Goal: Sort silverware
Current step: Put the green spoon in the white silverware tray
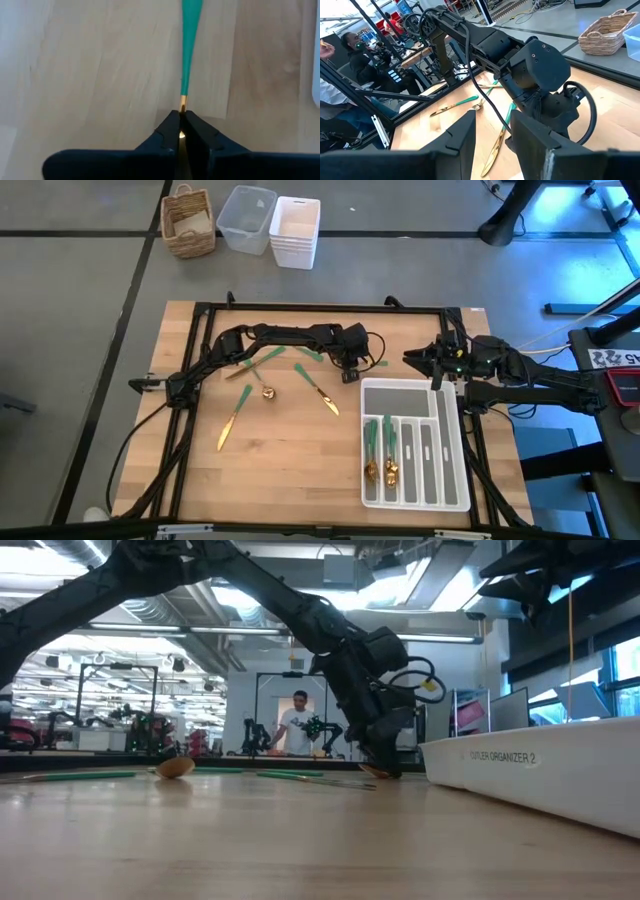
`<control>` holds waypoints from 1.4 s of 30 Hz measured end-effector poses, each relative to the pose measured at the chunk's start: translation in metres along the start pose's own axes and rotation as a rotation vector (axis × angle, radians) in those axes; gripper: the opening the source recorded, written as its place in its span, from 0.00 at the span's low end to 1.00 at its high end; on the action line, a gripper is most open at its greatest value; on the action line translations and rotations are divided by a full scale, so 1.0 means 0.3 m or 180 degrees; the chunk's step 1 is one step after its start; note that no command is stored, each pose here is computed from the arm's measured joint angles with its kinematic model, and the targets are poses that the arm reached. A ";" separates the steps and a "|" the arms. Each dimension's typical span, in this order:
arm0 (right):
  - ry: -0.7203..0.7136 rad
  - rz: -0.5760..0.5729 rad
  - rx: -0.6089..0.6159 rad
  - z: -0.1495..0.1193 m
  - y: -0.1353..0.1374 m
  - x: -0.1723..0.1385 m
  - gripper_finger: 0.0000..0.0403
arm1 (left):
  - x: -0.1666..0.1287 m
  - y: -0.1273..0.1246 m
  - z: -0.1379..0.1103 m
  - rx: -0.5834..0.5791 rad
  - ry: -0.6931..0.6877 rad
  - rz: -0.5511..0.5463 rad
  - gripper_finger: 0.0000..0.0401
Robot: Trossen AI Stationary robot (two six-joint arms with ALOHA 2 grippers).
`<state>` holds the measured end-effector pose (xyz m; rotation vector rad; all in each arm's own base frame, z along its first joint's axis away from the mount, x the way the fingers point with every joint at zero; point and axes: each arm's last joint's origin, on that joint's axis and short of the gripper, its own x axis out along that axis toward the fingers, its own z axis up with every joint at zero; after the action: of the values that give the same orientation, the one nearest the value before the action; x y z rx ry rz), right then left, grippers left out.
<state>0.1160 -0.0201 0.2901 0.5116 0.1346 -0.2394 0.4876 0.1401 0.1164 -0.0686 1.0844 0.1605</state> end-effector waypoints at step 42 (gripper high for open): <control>0.0200 0.0312 -0.0613 -0.021 -0.001 -0.064 0.31 | -0.393 -0.264 0.225 -0.1940 0.0001 -0.1661 0.01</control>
<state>0.0970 -0.0136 0.2879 0.3332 0.1912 -0.1129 0.5056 0.0597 0.2505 -0.8895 0.9536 0.0138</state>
